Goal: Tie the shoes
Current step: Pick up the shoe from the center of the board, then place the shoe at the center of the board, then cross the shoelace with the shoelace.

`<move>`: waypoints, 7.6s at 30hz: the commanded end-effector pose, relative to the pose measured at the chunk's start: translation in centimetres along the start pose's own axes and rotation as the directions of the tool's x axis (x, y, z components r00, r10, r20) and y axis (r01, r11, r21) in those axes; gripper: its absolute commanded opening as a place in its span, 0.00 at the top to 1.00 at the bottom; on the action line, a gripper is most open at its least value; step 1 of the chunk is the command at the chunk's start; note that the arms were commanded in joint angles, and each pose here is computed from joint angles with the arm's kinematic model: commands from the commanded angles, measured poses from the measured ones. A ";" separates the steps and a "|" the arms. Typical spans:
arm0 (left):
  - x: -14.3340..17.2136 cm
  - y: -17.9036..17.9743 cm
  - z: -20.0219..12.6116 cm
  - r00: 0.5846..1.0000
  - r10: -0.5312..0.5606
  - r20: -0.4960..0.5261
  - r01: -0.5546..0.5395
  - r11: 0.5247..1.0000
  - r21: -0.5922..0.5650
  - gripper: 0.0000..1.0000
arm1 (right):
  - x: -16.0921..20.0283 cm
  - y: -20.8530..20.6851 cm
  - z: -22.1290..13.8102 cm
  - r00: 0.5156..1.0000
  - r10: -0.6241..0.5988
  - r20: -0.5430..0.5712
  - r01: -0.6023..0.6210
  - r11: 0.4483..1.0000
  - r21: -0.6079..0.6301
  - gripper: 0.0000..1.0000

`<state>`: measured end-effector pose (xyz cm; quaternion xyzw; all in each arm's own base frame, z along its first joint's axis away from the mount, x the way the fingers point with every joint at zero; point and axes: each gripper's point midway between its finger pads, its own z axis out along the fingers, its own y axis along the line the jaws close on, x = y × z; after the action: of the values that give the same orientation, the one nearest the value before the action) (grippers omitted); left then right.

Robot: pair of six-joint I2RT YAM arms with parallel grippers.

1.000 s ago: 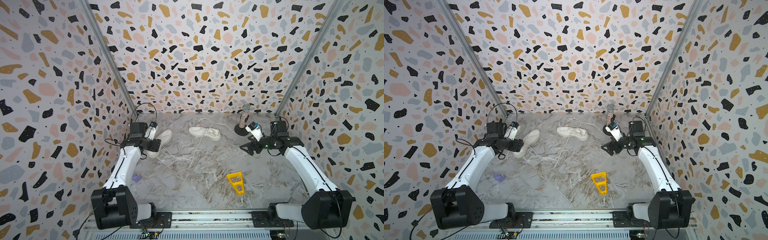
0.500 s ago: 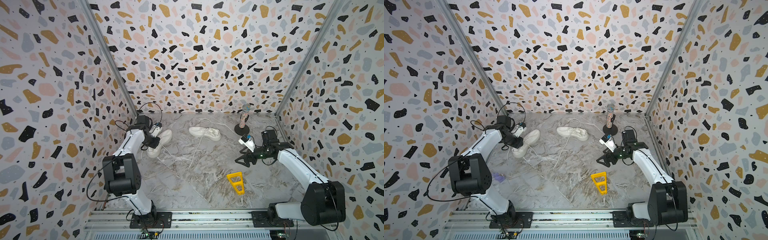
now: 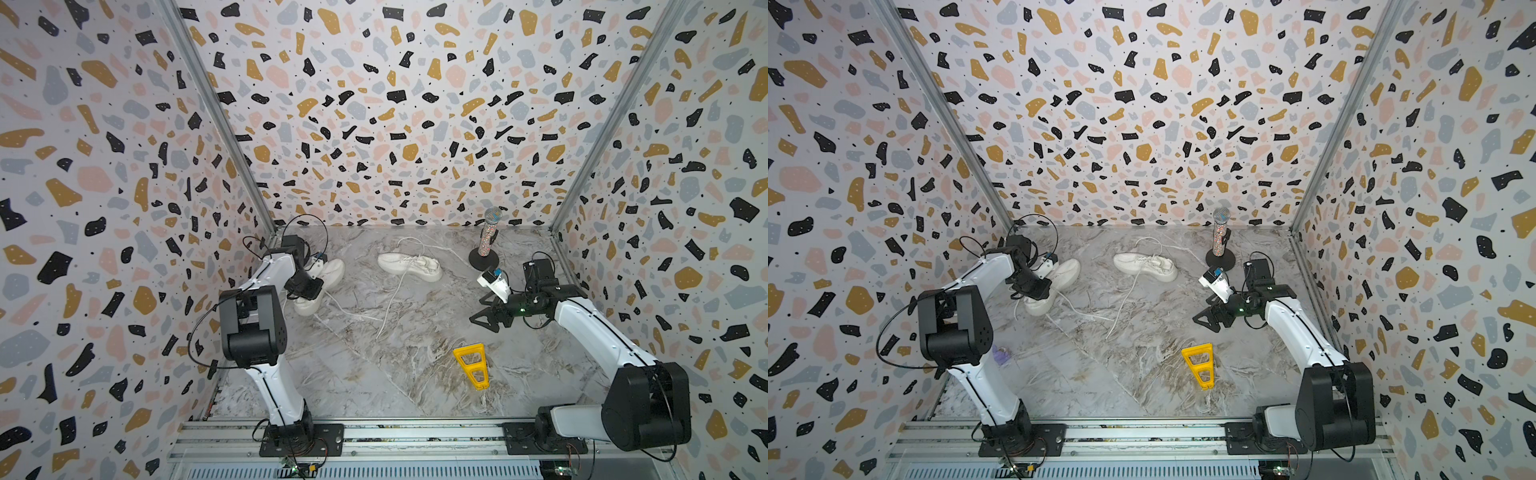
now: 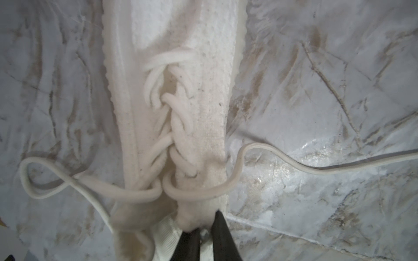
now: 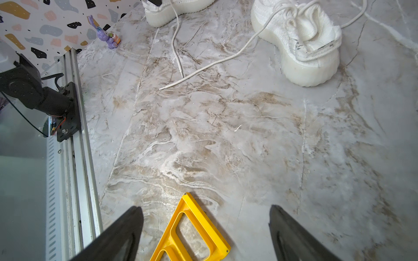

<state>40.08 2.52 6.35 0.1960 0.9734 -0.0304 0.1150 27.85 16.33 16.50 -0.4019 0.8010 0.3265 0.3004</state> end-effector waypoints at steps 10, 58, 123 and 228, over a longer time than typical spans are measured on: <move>3.0 -8.2 -0.9 0.993 -0.061 -0.101 0.074 0.988 0.132 1.00 | 0.2 -0.1 0.0 1.000 0.006 -0.014 -0.005 1.000 0.018 0.09; 2.6 -38.0 -4.8 0.979 0.203 -0.019 -0.137 0.725 0.675 0.82 | 2.0 -3.9 6.7 0.886 0.420 -0.197 -0.415 0.907 0.068 0.20; 3.3 -10.6 -9.4 0.878 0.461 0.128 -0.466 0.885 0.011 1.00 | -13.4 -0.7 4.4 0.997 0.080 -0.001 -0.079 0.977 0.199 1.00; -9.9 -16.3 -3.9 0.895 0.442 0.052 -0.445 0.892 0.082 0.46 | -3.1 -0.6 3.3 0.992 0.033 -0.125 -0.018 0.993 0.114 0.47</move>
<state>42.11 -15.77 10.97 0.4493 0.8858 -0.0325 0.1114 30.86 20.37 15.75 -0.3842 0.8495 0.2668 0.2441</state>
